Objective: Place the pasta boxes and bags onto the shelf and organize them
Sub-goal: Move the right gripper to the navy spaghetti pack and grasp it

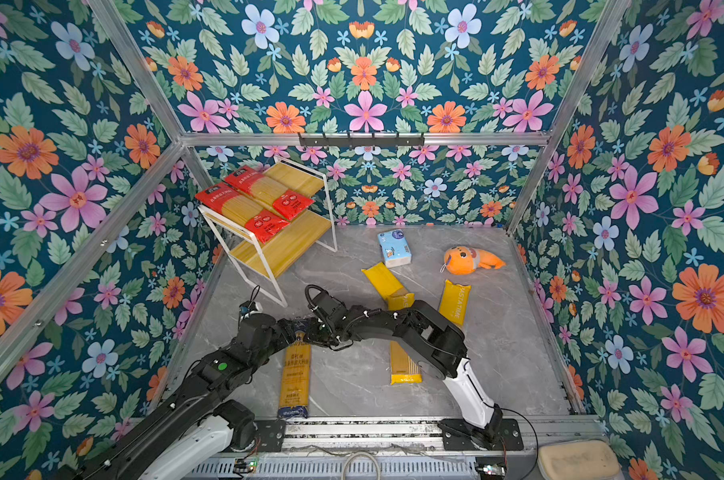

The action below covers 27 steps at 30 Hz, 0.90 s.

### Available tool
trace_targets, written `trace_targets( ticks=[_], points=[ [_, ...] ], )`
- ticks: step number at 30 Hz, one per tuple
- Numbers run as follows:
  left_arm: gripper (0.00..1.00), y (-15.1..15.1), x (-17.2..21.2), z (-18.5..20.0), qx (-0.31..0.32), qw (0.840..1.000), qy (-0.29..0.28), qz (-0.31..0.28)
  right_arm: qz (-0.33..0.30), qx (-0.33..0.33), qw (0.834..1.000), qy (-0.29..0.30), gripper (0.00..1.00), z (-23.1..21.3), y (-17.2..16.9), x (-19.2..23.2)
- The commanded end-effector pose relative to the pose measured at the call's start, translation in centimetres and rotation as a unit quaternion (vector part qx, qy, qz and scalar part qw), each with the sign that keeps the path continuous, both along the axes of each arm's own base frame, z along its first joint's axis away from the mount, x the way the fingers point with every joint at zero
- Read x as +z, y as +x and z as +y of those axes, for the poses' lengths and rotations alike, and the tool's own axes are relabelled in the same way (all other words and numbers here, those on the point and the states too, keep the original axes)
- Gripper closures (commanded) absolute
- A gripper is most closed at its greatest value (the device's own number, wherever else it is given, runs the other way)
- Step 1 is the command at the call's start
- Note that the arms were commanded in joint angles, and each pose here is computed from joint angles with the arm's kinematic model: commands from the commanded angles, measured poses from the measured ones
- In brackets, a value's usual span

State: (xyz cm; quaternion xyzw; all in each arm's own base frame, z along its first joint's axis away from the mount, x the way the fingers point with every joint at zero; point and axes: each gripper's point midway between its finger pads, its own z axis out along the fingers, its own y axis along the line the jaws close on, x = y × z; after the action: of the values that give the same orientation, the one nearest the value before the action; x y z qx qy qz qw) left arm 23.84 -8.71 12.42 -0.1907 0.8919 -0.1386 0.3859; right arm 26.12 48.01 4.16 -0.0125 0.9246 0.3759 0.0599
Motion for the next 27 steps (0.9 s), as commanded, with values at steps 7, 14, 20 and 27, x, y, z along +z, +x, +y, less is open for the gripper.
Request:
trace_targets(
  ticks=[7,14,20,27],
  points=[
    [0.22,1.2,0.6,-2.0,-0.037,0.999,-0.021,-0.016,-0.040,-0.006,0.999,-0.016,0.95,-7.6,4.5,2.2],
    [0.25,2.0,0.0,-5.6,-0.099,0.993,-0.066,-0.024,-0.029,-0.005,0.995,-0.092,0.61,-12.4,5.7,1.2],
    [0.30,1.6,-3.5,-6.5,-0.121,0.990,-0.067,0.011,0.001,-0.081,0.994,-0.070,0.41,-12.7,5.0,0.7],
    [0.33,1.3,-6.0,-7.3,-0.130,0.988,-0.084,0.031,-0.003,-0.117,0.993,-0.030,0.42,-9.4,5.7,-0.4]
  ],
)
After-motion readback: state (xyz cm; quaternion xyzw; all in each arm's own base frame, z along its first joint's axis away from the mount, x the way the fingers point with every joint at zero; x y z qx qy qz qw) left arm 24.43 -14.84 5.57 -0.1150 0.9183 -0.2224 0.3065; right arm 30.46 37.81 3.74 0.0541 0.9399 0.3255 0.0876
